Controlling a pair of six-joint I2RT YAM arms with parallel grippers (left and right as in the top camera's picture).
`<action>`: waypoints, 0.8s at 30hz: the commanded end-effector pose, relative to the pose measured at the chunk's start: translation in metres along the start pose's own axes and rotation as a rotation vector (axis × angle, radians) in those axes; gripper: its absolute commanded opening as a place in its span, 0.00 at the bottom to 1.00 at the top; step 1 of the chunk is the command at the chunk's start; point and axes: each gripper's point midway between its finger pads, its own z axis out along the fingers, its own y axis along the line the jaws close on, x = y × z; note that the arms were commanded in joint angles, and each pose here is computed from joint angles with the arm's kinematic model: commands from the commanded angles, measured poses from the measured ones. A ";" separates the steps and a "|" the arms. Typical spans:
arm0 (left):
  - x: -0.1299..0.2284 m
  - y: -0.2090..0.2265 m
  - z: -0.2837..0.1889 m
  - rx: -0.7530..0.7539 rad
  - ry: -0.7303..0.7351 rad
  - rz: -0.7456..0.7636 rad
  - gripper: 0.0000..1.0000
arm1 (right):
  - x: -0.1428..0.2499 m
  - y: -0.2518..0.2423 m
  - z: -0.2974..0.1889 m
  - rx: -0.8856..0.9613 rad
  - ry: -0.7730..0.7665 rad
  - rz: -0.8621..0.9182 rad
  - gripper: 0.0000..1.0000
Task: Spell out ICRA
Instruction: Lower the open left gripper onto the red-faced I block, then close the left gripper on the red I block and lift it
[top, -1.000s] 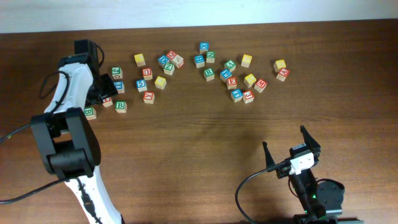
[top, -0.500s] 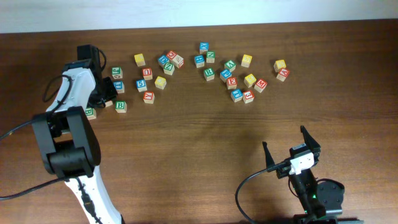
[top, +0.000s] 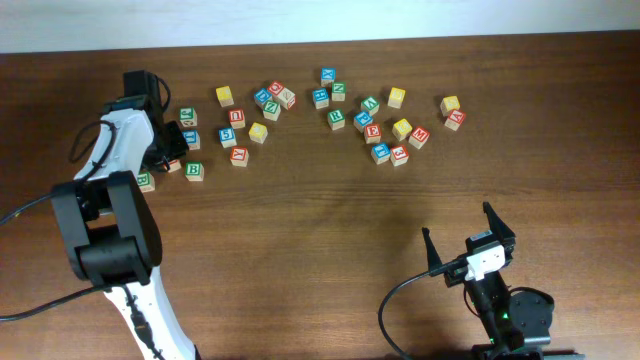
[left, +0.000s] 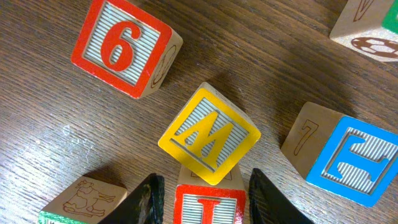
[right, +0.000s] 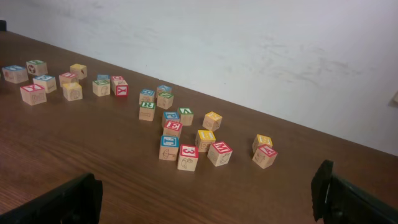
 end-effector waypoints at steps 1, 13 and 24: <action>0.004 0.005 0.007 -0.017 0.016 -0.005 0.36 | 0.001 0.004 0.000 -0.019 -0.001 0.004 0.99; 0.008 0.006 0.007 -0.022 0.033 -0.003 0.25 | 0.001 0.004 0.000 -0.019 -0.001 0.004 0.98; 0.019 0.010 0.006 -0.035 0.075 0.004 0.23 | 0.001 0.004 0.000 -0.018 -0.001 0.004 0.98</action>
